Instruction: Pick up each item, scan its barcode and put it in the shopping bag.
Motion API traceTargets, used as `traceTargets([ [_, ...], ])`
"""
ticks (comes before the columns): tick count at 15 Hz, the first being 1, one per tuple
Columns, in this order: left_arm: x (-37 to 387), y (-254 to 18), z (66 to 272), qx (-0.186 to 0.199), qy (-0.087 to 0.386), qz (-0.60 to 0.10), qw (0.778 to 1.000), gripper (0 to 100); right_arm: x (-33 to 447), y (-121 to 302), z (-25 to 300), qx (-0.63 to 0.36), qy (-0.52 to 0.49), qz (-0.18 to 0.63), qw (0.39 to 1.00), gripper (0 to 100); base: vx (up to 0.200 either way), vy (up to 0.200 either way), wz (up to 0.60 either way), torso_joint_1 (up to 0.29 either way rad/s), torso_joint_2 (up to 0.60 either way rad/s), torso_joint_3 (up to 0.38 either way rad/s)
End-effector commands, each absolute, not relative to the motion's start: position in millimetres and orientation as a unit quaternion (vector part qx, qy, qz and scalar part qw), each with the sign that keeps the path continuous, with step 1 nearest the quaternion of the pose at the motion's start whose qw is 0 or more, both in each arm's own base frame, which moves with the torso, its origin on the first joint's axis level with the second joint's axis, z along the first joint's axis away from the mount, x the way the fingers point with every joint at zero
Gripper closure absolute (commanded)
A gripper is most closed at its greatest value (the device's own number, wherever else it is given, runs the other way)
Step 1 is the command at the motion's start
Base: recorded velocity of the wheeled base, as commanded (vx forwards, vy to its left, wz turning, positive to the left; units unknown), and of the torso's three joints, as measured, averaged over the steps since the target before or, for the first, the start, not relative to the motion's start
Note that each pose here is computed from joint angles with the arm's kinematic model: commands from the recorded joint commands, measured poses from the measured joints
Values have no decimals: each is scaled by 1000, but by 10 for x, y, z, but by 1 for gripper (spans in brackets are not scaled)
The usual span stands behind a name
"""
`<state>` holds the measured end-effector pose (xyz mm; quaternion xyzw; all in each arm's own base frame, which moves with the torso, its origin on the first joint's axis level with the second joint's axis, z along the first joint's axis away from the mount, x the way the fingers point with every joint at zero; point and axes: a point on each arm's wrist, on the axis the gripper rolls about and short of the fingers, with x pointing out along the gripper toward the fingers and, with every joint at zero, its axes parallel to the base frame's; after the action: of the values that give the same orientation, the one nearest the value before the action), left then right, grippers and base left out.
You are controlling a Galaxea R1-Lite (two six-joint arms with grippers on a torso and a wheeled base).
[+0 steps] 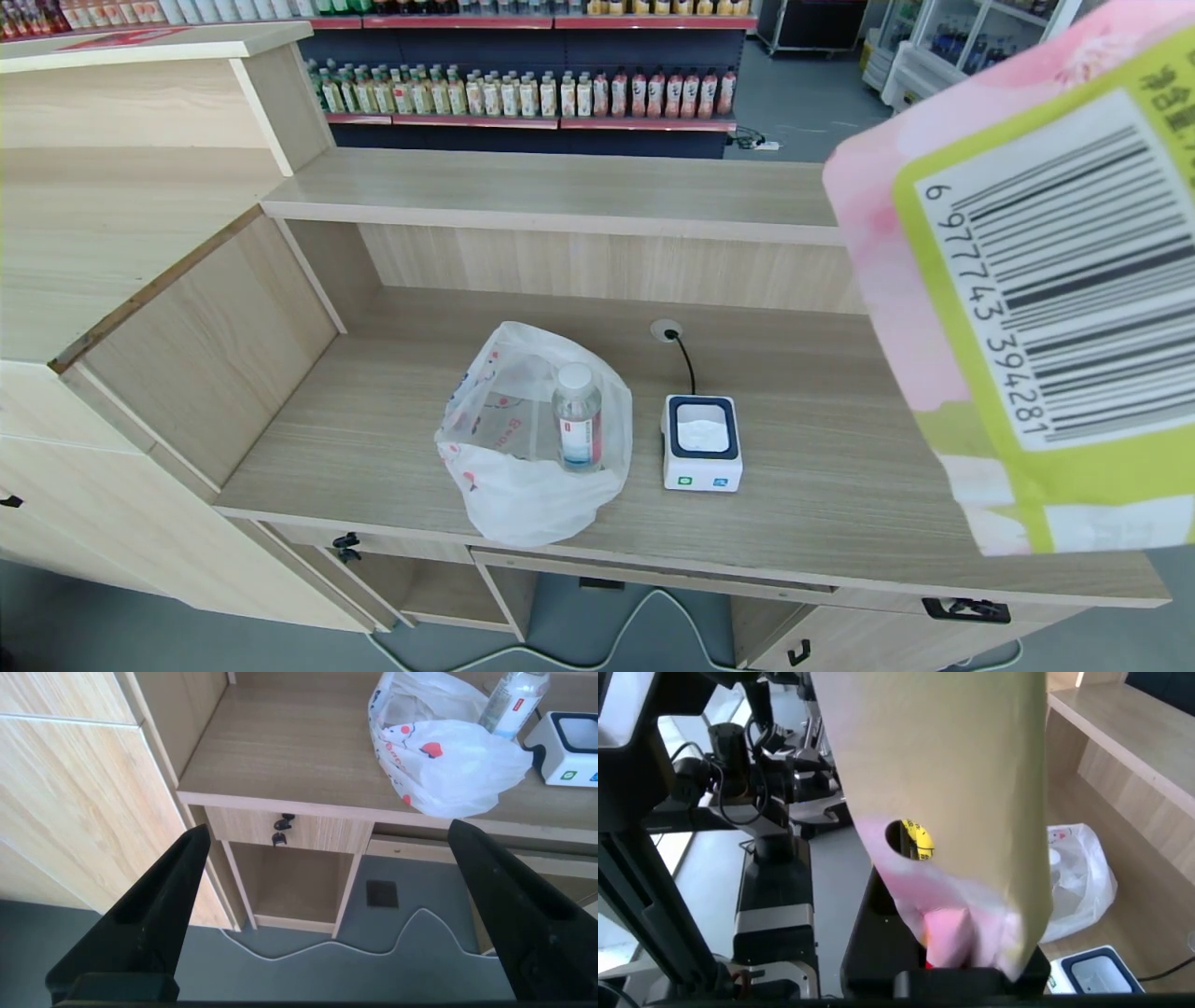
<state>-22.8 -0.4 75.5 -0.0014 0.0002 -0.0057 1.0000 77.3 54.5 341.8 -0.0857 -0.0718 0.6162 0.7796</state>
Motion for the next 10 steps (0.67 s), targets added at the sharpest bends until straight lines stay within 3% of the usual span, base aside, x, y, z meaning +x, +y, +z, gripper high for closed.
traceTargets([
  [1,-228,-4,755,-2,0,-5,1000,0,766,539,3418,-86,-73,615,780,100,0,0,0,0,0,0],
  [4,-228,-4,755,-2,0,-5,1000,0,931,532,3414,-88,-61,588,802,100,0,0,0,0,0,0],
  [10,-228,-4,755,-2,0,-5,1000,0,1546,69,3264,-193,-46,409,891,100,0,0,0,0,0,0],
])
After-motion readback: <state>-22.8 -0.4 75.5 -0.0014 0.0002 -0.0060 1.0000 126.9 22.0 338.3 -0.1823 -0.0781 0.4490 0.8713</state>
